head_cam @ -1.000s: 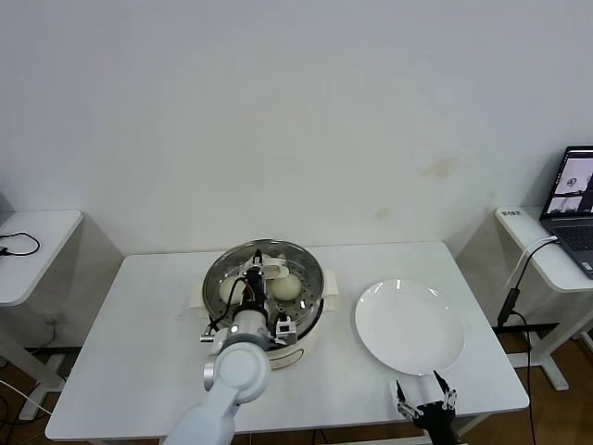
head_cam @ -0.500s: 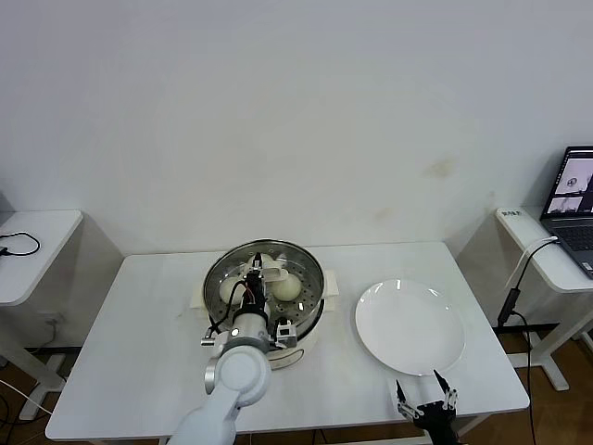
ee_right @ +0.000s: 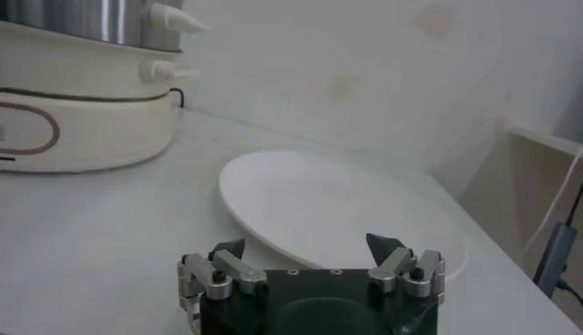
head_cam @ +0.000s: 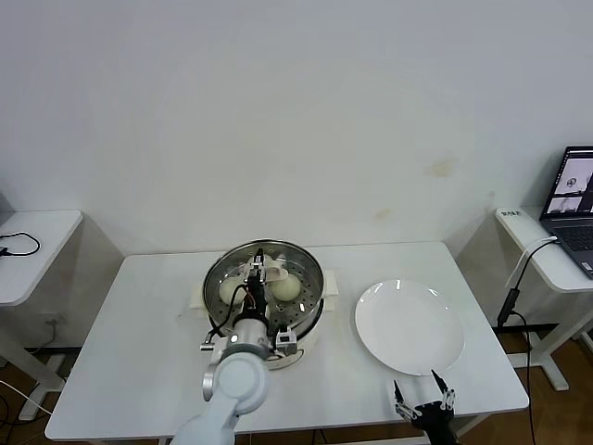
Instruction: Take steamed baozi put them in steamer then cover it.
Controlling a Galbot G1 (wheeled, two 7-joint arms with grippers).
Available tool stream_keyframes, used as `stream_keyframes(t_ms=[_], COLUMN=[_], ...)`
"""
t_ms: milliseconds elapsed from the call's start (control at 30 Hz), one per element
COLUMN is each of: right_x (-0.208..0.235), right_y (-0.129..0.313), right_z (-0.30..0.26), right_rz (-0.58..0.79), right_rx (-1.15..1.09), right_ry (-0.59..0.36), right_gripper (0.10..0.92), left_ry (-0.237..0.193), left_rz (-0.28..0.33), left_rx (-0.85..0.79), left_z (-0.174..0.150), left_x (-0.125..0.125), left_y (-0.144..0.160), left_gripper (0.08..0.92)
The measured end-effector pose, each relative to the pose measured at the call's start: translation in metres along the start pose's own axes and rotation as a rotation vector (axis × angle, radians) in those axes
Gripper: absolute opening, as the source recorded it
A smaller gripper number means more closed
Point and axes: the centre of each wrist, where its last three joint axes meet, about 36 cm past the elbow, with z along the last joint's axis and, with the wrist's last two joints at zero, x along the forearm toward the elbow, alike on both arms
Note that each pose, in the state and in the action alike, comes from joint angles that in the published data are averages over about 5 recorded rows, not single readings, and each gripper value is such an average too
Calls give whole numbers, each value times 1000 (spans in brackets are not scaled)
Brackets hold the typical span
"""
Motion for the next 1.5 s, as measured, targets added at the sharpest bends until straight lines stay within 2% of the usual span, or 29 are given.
stream_keyframes(t_ms=[367,467,667,800,900,1000,1167,1333,1500], right_x=[3,5,7,6,6,7,10,16,23], right_y=[0,-1,-6,-5,-4,-2,1,1,0], right_z=[0,-1,-3,-7,-9,-12,-20,-28,-34], right_rz=[-2,-2,7,6,1,-9,-41,-75,-102], right_rx=[5,6,-1,-20,-34,-42,-59,-75,-81], right_ry=[5,3,-9,-25,-39,-53,-69,-76,-74], right_gripper=[823,823,823,823,823,823,823,823,823], left_ry=[-34,-50,-100,-137,-149,-132,-71,-6,66], left_rz=[-26,-41,-82,-89,-89,-91,-81,-66,-52], left_rx=[25,40,123,230,354,507,788,1069,1253], left_z=[11,17,32,56,82,111,150,172,184], left_x=[29,40,71,89,98,108,132,161,187], left_y=[9,14,23,18,11,2,-14,-35,-55], left_gripper=[788,818,823,823,823,823,823,823,823])
